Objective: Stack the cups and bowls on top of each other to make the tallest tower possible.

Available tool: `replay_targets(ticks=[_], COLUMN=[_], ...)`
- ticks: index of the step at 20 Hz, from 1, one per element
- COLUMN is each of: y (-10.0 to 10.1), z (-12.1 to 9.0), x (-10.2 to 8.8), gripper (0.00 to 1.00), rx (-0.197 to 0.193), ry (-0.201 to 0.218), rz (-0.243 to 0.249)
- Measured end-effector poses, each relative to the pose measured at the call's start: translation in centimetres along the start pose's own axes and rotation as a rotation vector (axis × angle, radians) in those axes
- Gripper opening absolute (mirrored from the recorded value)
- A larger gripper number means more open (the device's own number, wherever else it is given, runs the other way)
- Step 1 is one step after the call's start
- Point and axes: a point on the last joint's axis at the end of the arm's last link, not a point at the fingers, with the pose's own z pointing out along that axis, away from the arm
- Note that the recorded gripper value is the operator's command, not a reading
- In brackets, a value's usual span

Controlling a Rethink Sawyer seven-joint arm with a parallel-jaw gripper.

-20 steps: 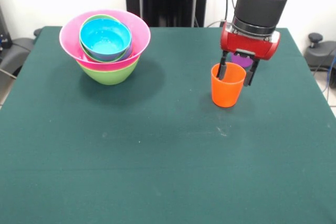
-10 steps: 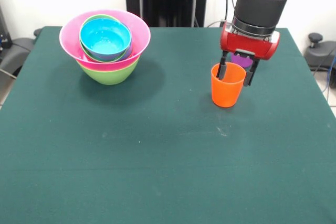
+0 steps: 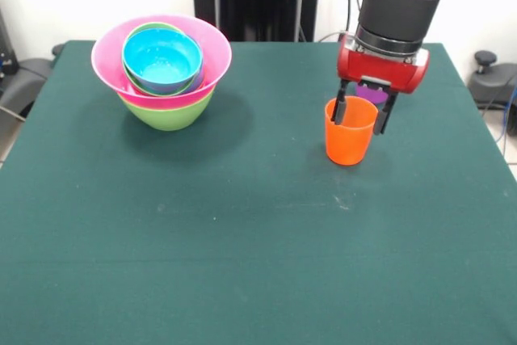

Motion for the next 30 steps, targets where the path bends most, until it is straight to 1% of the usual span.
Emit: replay_targets(ticks=[1,5,8,11,14,15,16,17,20,21,24,25,30], y=[-0.2,-0.6,-1.0,-1.3,-2.1,-2.5,-3.3,-3.7,-5.0,-6.2,-7.4,-8.3,-9.2], z=[-0.1,-0.3,-0.6,-1.4,-3.8,-5.1,-6.9,-8.1,-10.8,-12.8,-14.9,-16.4,-19.0], x=[-0.2,-0.4,-0.6,-1.0,-2.3,-3.0,-4.3,-5.1,-6.8,-7.9,-9.0,-9.7,-10.6], gripper=[1.00,1.00,1.00,1.00,1.00,1.00,1.00,1.00,1.00,1.00,1.00,1.00,1.00], rx=[0.003,0.016,0.021,0.015,-0.001,-0.009,-0.020,-0.029,-0.045,-0.055,-0.064,-0.070,-0.086], ry=[-0.019,-0.049,-0.059,-0.066,-0.089,-0.099,-0.109,-0.113,-0.113,-0.106,-0.097,-0.094,-0.106], rz=[0.000,-0.004,-0.001,0.008,0.035,0.049,0.073,0.090,0.130,0.163,0.196,0.214,0.231])
